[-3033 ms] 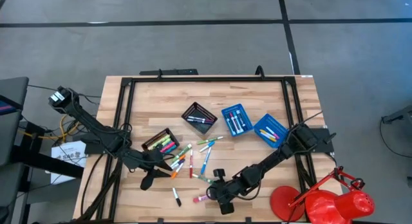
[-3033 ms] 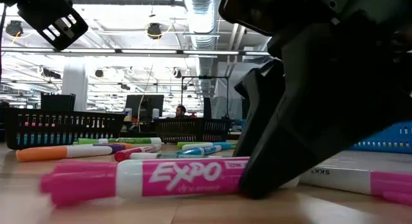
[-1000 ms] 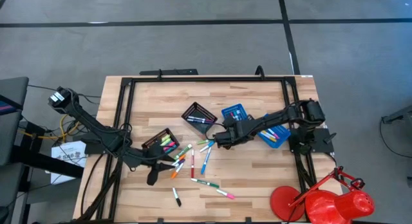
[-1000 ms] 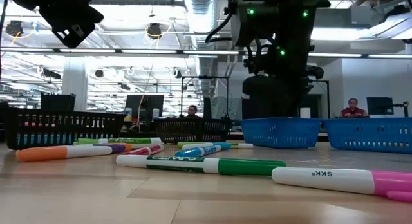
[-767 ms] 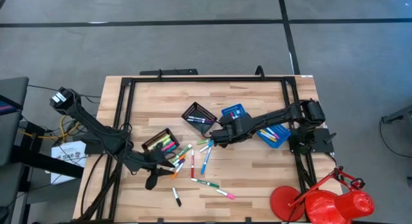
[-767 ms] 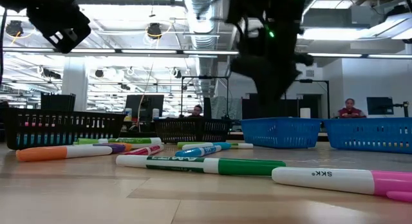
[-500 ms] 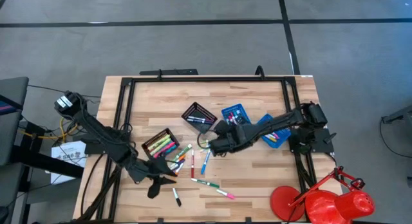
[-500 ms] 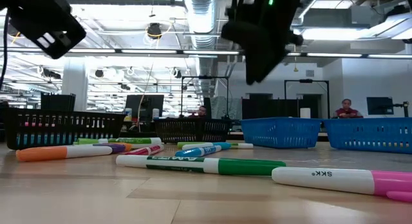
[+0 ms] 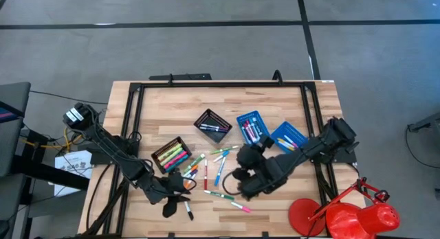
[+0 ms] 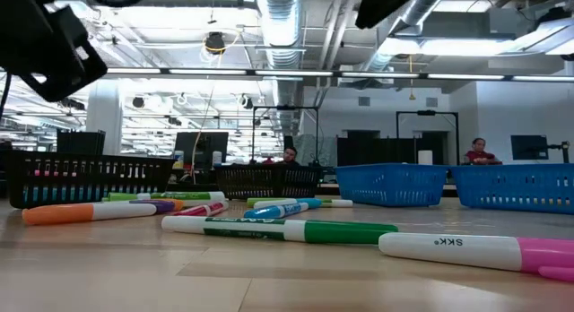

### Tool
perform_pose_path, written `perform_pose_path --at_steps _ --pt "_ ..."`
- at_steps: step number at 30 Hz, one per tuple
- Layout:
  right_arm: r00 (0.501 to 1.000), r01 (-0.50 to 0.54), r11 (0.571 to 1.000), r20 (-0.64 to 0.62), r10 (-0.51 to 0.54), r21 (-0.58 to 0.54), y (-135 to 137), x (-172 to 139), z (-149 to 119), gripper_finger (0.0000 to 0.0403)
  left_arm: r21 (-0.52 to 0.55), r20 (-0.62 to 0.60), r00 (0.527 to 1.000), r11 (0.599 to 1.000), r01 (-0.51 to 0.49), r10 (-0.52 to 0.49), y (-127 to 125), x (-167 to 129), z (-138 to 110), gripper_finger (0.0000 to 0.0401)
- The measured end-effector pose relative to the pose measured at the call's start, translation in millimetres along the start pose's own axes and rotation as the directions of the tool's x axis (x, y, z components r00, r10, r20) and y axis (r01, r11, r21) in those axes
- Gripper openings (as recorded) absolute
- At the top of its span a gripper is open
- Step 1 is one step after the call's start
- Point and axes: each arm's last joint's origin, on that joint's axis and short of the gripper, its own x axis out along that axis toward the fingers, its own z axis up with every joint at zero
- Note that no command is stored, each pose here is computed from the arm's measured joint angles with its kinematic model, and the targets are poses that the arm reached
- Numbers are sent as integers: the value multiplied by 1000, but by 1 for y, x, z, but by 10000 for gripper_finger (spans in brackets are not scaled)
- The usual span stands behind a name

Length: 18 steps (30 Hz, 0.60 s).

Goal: Pick & Place Markers
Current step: Put the bottom orange highlighter into the right blue bin

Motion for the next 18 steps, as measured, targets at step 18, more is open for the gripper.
perform_pose_path --at_steps 18 --pt "999 2 998 -44 1 60 -5 16 9 74 6 -13 964 964 -264 264 38 26 -49 102"
